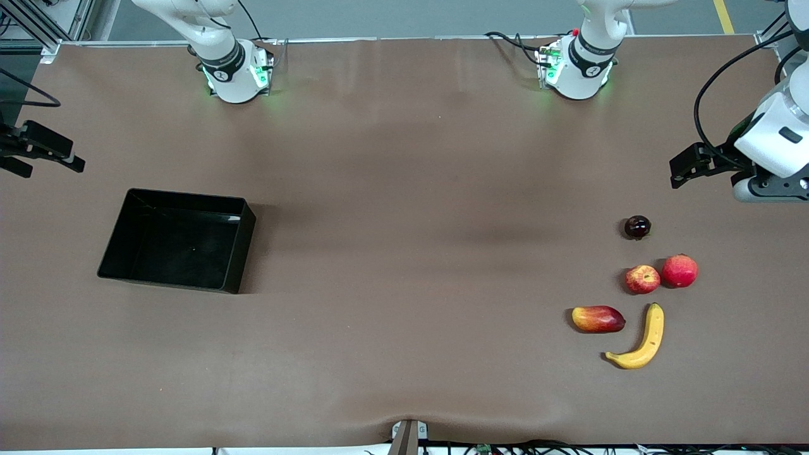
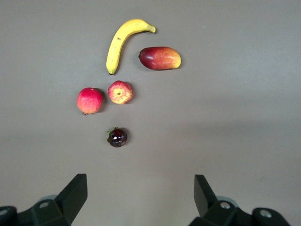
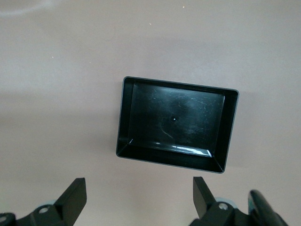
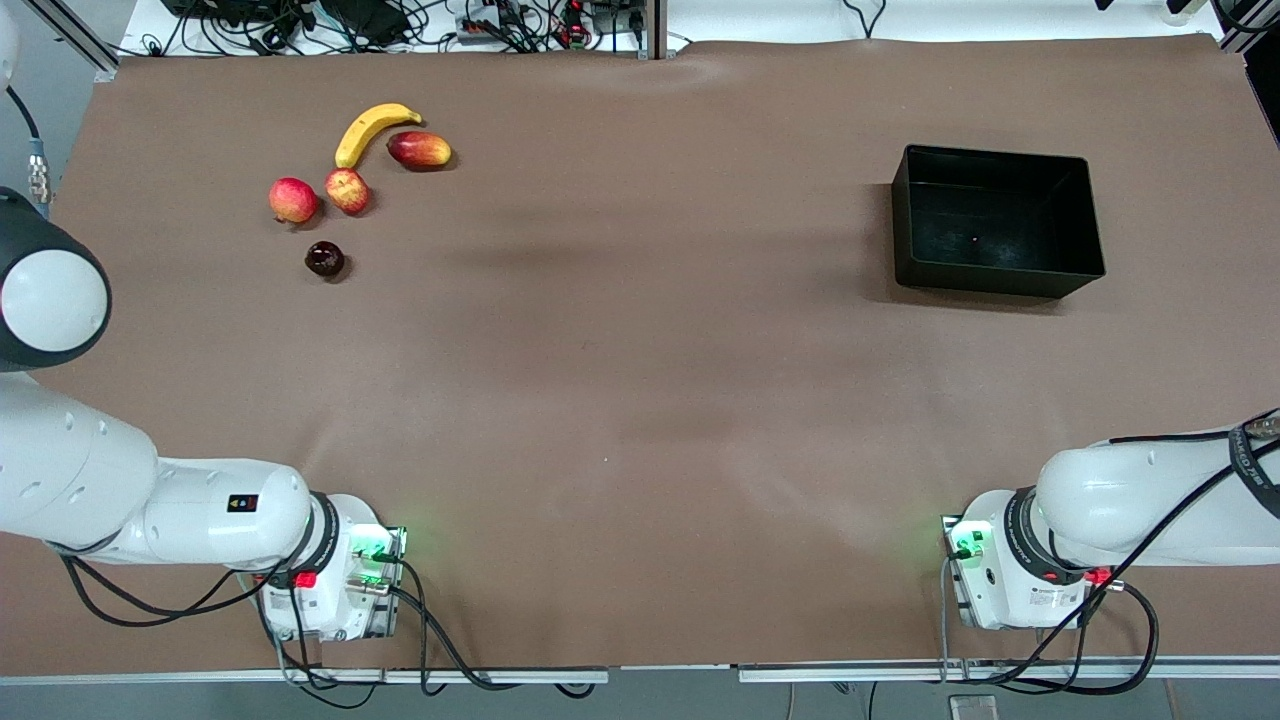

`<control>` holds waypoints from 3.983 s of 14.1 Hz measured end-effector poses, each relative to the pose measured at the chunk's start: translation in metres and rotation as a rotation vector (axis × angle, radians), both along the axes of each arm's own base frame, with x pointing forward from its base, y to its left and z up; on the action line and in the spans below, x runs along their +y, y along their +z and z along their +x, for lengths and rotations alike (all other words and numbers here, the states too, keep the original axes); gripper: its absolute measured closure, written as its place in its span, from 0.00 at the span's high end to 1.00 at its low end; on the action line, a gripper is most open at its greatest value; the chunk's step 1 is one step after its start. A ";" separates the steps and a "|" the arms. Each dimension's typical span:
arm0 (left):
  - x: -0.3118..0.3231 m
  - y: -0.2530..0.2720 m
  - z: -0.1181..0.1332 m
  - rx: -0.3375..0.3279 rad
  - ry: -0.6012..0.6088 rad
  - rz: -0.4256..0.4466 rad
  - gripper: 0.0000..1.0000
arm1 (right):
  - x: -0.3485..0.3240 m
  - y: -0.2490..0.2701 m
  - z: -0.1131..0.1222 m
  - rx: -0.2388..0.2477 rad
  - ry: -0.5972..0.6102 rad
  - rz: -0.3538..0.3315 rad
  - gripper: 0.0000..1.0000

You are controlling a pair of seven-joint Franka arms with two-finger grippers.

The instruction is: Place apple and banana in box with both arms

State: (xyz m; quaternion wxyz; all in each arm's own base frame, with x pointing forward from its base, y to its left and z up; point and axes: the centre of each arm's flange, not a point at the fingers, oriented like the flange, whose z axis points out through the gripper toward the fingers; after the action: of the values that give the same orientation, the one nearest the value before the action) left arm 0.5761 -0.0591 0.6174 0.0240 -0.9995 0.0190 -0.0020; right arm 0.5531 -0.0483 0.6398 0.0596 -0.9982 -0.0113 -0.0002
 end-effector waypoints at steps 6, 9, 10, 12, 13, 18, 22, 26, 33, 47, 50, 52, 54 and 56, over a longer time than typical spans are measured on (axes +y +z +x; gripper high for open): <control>0.011 -0.040 0.038 -0.047 0.017 -0.012 1.00 | -0.019 -0.032 0.014 0.056 -0.030 0.008 1.00; 0.023 -0.082 0.063 -0.050 0.014 0.041 1.00 | -0.040 -0.044 0.017 0.074 -0.065 0.012 1.00; 0.034 -0.103 0.070 -0.040 0.024 0.052 1.00 | -0.042 -0.046 0.018 0.079 -0.067 0.013 1.00; 0.067 -0.154 0.080 -0.036 0.062 0.050 1.00 | -0.043 -0.061 0.024 0.104 -0.067 0.017 1.00; 0.081 -0.181 0.081 -0.044 0.076 0.045 1.00 | -0.045 -0.070 0.028 0.117 -0.070 0.019 1.00; 0.125 -0.306 0.048 -0.095 0.272 0.010 1.00 | -0.076 -0.146 0.058 0.176 -0.105 -0.014 1.00; 0.140 -0.348 0.025 -0.053 0.455 0.002 1.00 | -0.112 -0.217 0.079 0.193 -0.139 -0.059 1.00; 0.130 -0.361 0.023 -0.043 0.624 -0.004 1.00 | -0.152 -0.265 0.076 0.211 -0.175 -0.047 1.00; 0.107 -0.375 0.044 -0.084 0.673 -0.032 1.00 | -0.148 -0.362 0.042 0.212 -0.154 -0.041 1.00; 0.108 -0.413 0.064 -0.064 0.655 -0.014 0.68 | -0.178 -0.385 0.016 0.227 0.026 -0.001 0.12; 0.098 -0.413 0.066 -0.065 0.640 -0.016 0.68 | -0.177 -0.371 0.019 0.275 0.039 0.021 0.06; 0.086 -0.409 0.070 -0.054 0.621 -0.010 0.68 | -0.176 -0.354 0.023 0.315 0.047 0.041 0.06; 0.070 -0.386 0.077 -0.022 0.601 0.014 0.68 | -0.172 -0.336 0.026 0.356 0.051 0.074 0.06; 0.053 -0.346 0.085 -0.009 0.588 0.035 0.68 | -0.166 -0.315 0.030 0.375 0.044 0.131 0.06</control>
State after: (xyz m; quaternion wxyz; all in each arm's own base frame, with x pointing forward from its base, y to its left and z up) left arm 0.6615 -0.0065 0.2716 0.0410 -0.9615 -0.2716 0.0012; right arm 0.5828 -0.2147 0.3250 0.1254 -0.9742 -0.0218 0.1862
